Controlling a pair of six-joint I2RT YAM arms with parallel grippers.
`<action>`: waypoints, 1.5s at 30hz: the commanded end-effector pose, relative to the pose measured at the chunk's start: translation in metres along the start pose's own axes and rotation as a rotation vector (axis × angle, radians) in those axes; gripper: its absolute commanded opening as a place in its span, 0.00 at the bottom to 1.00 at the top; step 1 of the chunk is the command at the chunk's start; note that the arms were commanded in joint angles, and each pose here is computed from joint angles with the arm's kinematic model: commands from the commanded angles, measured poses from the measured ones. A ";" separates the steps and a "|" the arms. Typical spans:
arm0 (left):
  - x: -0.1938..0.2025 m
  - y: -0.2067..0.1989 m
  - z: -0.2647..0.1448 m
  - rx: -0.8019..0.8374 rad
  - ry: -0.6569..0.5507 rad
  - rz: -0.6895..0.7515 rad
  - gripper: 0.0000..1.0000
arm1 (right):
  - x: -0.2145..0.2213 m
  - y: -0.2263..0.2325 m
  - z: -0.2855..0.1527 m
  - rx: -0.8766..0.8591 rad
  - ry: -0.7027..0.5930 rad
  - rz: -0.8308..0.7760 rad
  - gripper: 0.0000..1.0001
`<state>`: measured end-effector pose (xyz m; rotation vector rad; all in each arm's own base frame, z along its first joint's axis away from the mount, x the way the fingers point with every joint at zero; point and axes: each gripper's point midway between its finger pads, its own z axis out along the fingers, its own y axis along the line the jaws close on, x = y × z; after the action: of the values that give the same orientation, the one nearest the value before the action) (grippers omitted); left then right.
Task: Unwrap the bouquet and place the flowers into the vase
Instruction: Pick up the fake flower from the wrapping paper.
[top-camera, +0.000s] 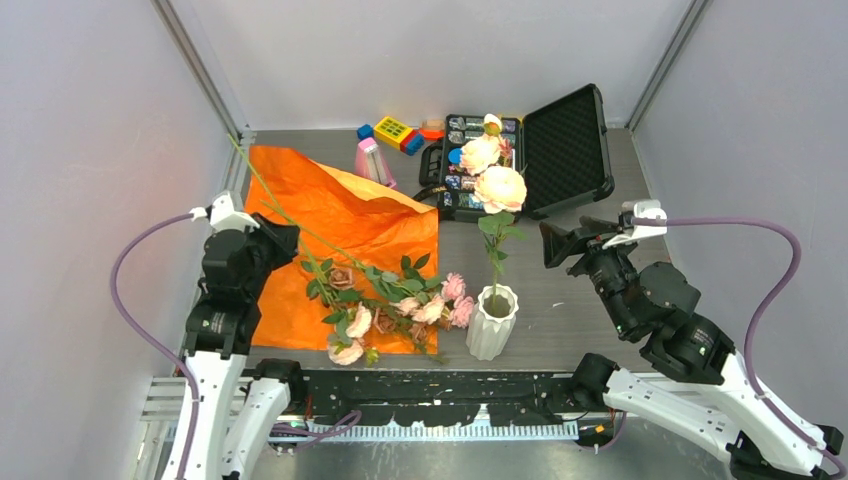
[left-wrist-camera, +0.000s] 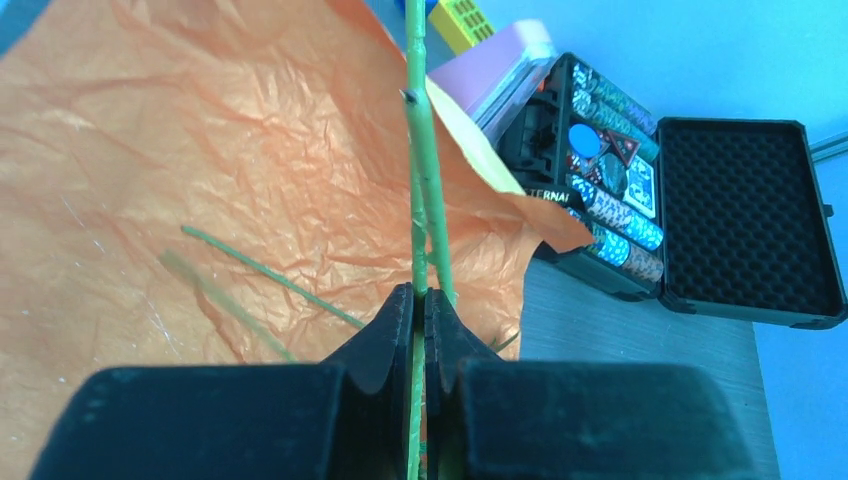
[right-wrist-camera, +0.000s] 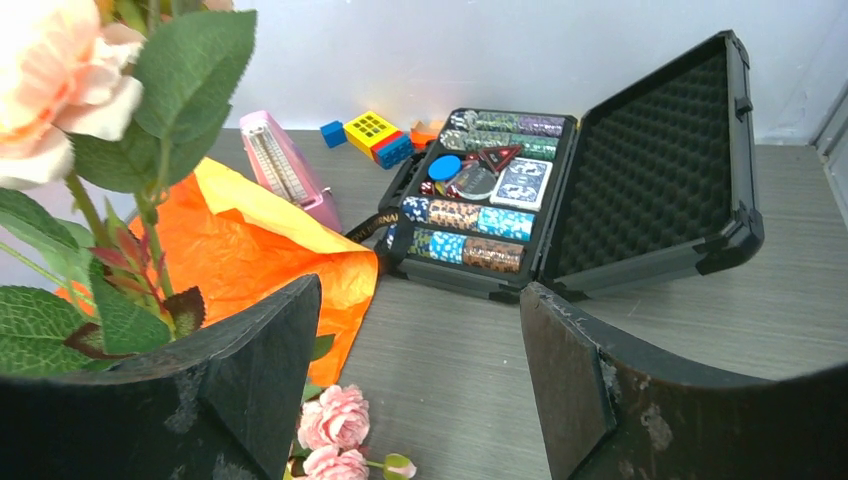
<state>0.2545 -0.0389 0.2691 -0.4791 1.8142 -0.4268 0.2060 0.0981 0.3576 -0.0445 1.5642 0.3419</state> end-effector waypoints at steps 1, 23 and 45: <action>-0.039 -0.012 -0.021 0.007 -0.095 0.073 0.00 | -0.027 0.018 0.003 -0.072 -0.058 0.016 0.78; -0.082 -0.117 -0.044 0.433 -0.086 -0.026 0.00 | -0.063 0.073 -0.005 -0.353 -0.084 0.022 0.77; -0.065 -0.145 -0.046 0.596 0.048 -0.108 0.00 | -0.060 0.213 -0.021 -0.953 0.222 -0.002 0.59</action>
<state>0.2514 -0.1213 0.3923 -0.1942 1.6704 -0.9739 0.1387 0.2652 0.4572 -0.8080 1.4429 1.0314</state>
